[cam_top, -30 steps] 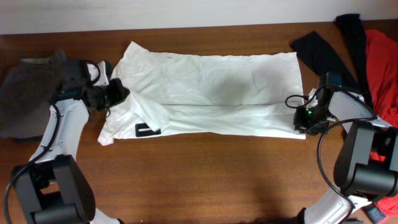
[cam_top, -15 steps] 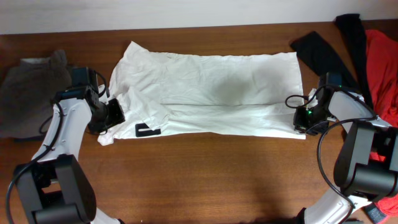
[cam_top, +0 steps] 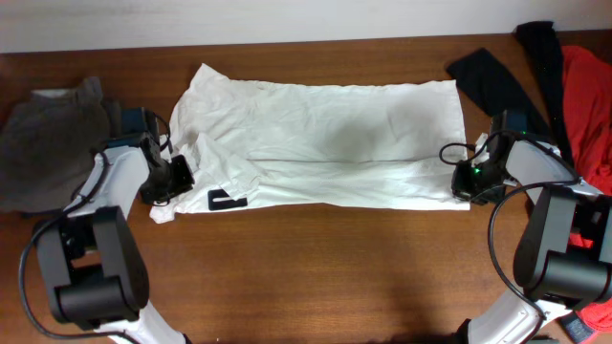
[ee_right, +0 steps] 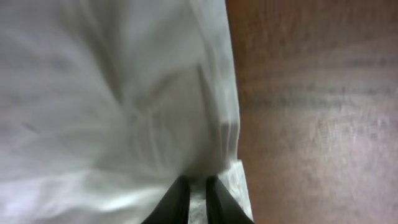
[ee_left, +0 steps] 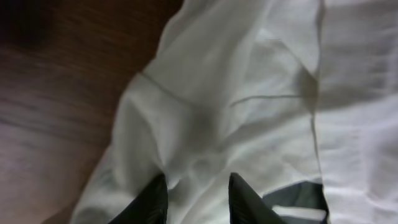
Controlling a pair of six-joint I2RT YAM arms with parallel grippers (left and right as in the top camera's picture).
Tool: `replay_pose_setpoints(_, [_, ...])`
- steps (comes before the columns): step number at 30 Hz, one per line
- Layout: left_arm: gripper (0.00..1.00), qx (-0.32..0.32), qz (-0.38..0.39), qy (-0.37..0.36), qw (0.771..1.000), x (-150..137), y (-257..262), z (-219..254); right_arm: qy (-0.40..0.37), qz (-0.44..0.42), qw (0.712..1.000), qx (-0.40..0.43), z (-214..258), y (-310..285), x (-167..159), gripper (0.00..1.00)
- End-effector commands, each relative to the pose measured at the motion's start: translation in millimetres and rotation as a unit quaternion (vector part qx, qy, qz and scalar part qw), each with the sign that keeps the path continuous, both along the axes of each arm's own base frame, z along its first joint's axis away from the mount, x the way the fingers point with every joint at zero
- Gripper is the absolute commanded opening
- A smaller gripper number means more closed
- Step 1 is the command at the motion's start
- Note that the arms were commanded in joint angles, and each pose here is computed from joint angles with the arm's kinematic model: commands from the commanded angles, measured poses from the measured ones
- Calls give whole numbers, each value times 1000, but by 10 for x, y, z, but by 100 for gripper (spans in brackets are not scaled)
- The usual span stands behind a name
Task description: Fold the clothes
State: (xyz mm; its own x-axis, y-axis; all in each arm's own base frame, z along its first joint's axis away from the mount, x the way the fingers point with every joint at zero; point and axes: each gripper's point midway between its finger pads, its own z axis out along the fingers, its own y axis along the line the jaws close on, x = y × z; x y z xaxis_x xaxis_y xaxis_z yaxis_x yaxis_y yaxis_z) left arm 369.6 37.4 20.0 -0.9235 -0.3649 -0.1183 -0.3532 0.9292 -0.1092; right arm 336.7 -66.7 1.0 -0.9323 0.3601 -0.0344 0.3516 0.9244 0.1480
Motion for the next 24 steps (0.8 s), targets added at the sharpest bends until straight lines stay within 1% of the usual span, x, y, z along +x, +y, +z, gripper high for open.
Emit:
replay_pose_setpoints(1, [33,-15,-9,13,1000,-37,-52,-127,10,-1,1000,12,-101,35,-29,15])
replay_pose_setpoints(4, [33,-11,-9,31,999,-98,-36,-202,31,0,999,17,-103,60,-128,15])
replay_pose_setpoints(7, [33,14,-7,70,997,-246,47,-316,62,0,998,16,-101,68,-275,15])
replay_pose_setpoints(9, [33,27,-7,99,995,-366,91,-379,87,0,996,1,-100,26,-390,15])
replay_pose_setpoints(12, [32,27,-8,139,990,-556,87,-444,145,-5,989,-39,-72,-99,-655,15])
replay_pose_setpoints(16, [15,61,10,188,980,-791,217,-408,191,-21,979,-67,-21,-171,-860,14])
replay_pose_setpoints(19, [5,95,40,220,970,-950,360,-357,219,-28,972,-79,22,-200,-987,14])
replay_pose_setpoints(21, [0,95,52,234,966,-1026,379,-335,238,-37,966,-95,56,-240,-1071,13])
replay_pose_setpoints(23, [0,85,51,239,966,-1048,339,-329,239,-39,966,-87,58,-210,-1077,8])
replay_pose_setpoints(24, [0,77,51,238,967,-1039,307,-332,236,-39,967,-84,57,-201,-1066,8])
